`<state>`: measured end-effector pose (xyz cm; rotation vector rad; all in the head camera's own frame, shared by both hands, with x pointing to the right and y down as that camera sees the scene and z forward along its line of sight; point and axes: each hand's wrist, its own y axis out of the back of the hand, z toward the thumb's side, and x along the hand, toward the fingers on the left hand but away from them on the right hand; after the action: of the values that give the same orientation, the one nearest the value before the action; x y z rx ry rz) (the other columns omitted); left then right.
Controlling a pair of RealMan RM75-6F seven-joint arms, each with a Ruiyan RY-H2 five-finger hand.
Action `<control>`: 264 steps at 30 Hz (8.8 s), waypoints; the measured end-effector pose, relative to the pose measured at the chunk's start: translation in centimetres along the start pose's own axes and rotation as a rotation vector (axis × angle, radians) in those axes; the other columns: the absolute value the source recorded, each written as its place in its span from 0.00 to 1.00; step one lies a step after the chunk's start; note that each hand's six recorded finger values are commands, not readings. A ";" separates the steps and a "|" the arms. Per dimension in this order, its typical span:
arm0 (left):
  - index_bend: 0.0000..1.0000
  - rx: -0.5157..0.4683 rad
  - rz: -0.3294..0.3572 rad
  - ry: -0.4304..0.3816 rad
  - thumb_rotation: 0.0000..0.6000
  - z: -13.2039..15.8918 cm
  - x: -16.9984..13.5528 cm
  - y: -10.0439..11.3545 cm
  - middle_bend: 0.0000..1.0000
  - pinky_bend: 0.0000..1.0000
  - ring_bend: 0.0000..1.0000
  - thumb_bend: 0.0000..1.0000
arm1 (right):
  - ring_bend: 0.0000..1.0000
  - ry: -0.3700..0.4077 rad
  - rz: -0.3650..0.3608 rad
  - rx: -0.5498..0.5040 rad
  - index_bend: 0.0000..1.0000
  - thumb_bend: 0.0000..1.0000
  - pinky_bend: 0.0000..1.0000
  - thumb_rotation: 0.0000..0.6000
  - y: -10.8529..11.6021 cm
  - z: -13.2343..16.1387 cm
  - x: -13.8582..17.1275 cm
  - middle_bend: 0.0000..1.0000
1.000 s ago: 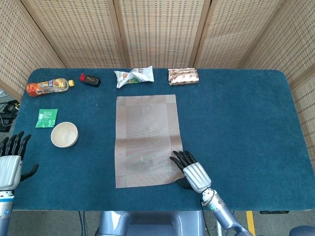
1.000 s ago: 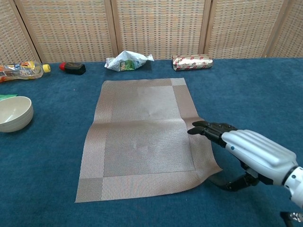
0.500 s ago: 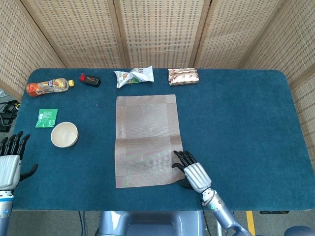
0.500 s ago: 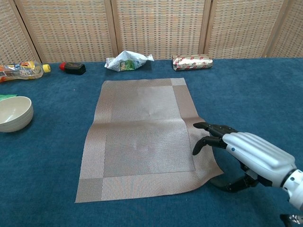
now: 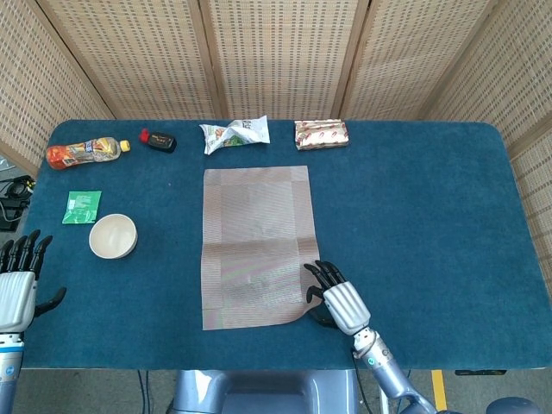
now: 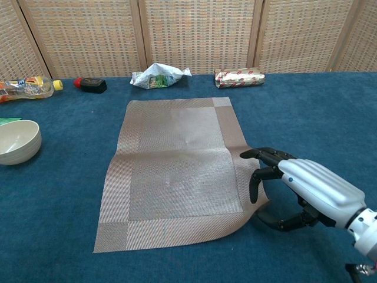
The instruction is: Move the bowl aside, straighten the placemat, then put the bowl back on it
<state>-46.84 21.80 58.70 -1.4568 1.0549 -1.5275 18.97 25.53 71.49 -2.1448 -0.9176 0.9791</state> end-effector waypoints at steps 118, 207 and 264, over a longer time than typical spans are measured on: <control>0.09 0.170 -0.030 -0.315 1.00 14.4 10.8 0.4 0.00 0.00 0.00 0.08 | 0.00 -0.468 -0.399 0.259 0.03 0.14 0.00 1.00 23.9 -14.3 13.9 0.00; 0.63 0.224 -0.011 -0.683 1.00 39.0 14.0 -11.2 0.00 0.00 0.00 0.46 | 0.00 -0.457 -0.399 0.111 0.04 0.14 0.00 1.00 24.2 -16.0 13.6 0.00; 0.63 0.219 -0.213 -0.958 1.00 28.4 -4.7 -9.6 0.00 0.00 0.00 0.46 | 0.00 -0.381 -0.395 0.165 0.04 0.13 0.00 1.00 23.2 -11.9 13.9 0.00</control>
<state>-18.06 28.02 66.06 -1.8608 0.1589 -0.8256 43.22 20.19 55.35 -1.5822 -1.3282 1.2250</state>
